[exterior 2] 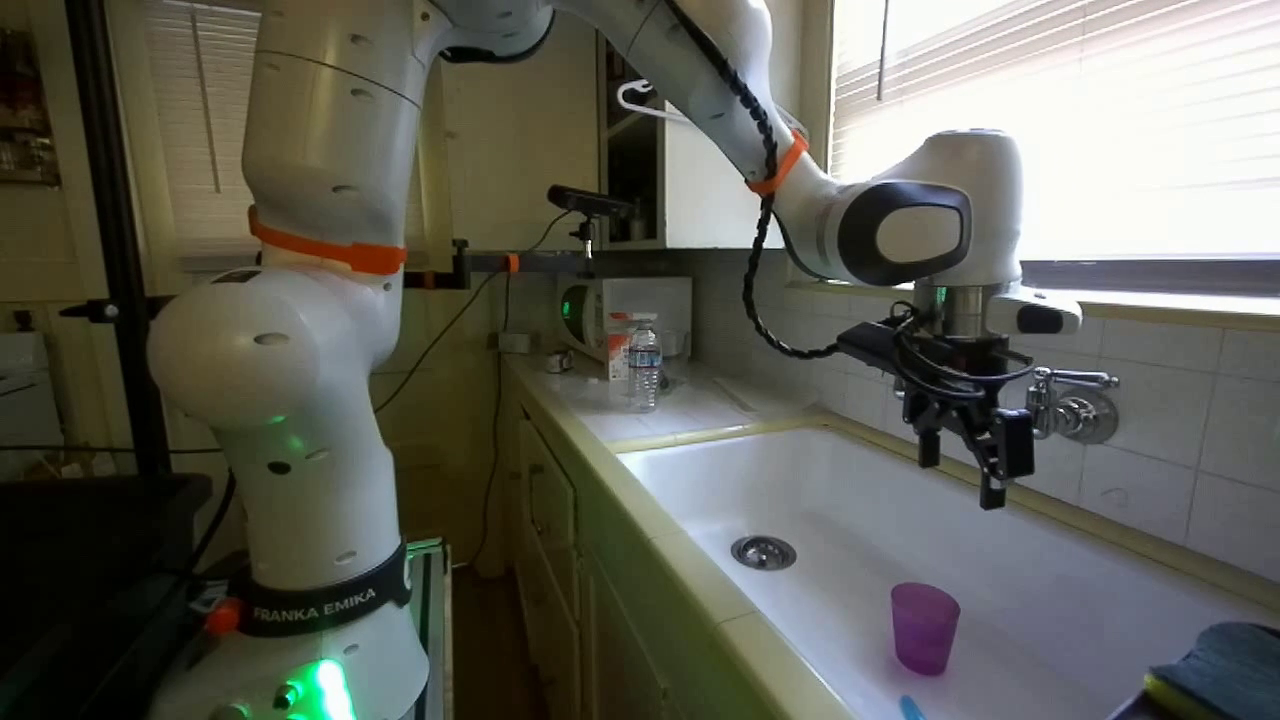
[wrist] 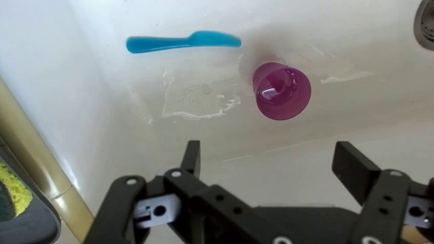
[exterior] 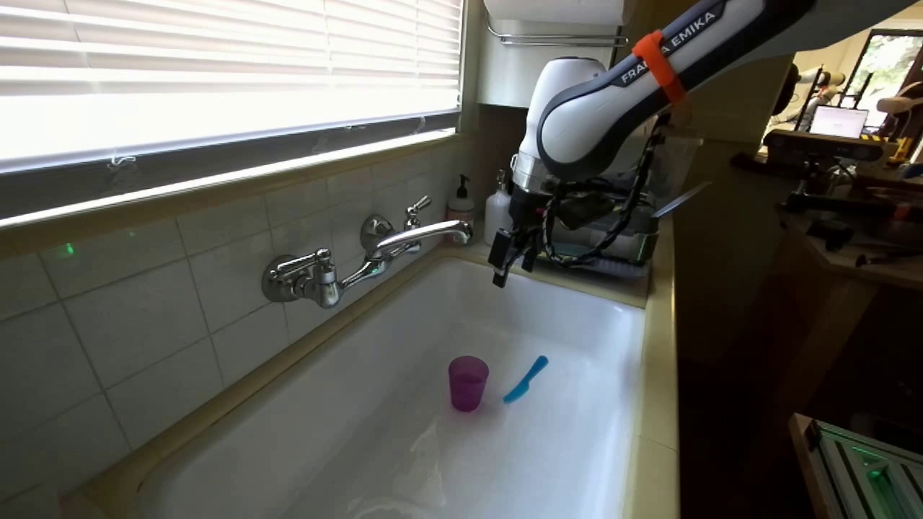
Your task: Open the tap using the faucet handle on the left, let water drop into the purple cup, close the tap and pour the contents of the paper cup into the sink
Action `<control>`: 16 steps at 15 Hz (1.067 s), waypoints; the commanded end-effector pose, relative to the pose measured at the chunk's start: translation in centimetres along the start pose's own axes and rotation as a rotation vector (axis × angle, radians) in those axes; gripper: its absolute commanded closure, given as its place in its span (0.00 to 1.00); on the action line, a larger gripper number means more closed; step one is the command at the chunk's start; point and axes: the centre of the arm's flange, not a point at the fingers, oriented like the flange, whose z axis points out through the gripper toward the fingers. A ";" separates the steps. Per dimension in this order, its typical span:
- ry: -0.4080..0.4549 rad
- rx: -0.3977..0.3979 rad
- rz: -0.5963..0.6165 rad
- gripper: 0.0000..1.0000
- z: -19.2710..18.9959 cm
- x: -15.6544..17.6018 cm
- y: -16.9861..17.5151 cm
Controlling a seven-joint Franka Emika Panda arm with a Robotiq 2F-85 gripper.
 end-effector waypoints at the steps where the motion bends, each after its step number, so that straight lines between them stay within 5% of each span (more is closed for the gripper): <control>1: -0.012 -0.011 -0.045 0.00 2.4 0.6 0.5; 9: 0.066 0.030 -0.185 0.00 8.0 1.7 2.6; 16: 0.053 0.098 -0.267 0.00 12.6 1.7 2.4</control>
